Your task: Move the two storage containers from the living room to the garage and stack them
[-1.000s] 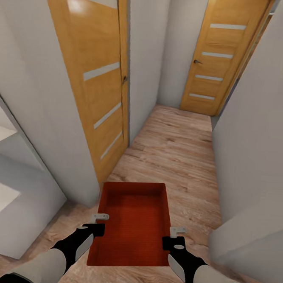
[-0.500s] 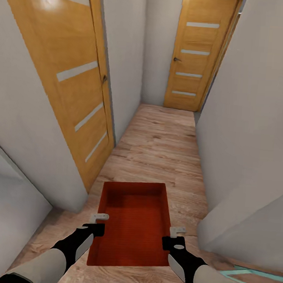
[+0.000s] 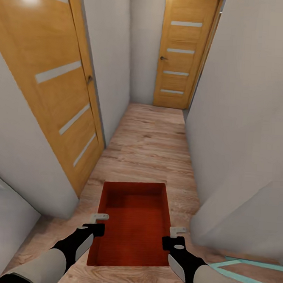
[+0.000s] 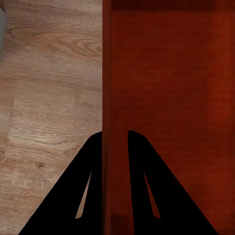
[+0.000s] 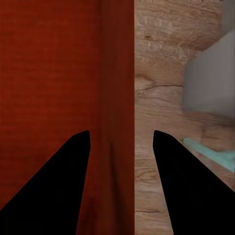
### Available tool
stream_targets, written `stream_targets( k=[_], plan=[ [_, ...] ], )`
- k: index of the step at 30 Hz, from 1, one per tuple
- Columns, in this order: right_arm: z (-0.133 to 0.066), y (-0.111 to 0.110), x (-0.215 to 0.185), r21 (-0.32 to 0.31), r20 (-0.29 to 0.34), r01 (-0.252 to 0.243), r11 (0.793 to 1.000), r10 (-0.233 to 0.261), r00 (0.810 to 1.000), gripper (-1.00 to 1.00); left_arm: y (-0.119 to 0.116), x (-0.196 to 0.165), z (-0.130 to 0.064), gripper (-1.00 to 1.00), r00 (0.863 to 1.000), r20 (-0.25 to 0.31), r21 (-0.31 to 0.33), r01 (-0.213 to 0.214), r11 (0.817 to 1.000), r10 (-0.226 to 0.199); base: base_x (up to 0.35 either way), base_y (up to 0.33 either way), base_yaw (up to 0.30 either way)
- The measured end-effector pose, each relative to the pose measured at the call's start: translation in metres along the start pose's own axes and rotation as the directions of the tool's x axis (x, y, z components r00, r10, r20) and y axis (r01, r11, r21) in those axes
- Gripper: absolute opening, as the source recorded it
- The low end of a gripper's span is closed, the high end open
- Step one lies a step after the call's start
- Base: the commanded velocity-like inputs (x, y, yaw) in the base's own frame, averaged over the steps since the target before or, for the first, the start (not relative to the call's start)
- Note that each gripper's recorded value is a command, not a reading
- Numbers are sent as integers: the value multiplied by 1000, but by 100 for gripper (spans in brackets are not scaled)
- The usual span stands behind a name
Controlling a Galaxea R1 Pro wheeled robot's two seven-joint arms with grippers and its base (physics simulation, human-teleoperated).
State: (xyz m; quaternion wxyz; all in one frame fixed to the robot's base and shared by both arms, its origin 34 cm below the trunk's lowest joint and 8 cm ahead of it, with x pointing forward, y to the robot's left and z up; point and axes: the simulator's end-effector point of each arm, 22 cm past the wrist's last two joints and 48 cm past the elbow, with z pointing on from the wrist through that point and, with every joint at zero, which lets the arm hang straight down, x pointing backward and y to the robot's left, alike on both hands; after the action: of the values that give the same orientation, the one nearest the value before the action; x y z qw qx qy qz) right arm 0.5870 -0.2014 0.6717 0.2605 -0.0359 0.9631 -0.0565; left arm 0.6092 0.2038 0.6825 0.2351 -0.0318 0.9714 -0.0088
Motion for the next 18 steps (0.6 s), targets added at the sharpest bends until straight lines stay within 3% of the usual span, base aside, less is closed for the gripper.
stream_targets(
  k=[18],
  plan=[
    [0, 0, 0, 0, 0, 0, 1000, 0, 1000, -100, 0, 0, 0, -100, 1000, 0, 0, 1, 1000, -1, 319, 0, -1]
  ],
)
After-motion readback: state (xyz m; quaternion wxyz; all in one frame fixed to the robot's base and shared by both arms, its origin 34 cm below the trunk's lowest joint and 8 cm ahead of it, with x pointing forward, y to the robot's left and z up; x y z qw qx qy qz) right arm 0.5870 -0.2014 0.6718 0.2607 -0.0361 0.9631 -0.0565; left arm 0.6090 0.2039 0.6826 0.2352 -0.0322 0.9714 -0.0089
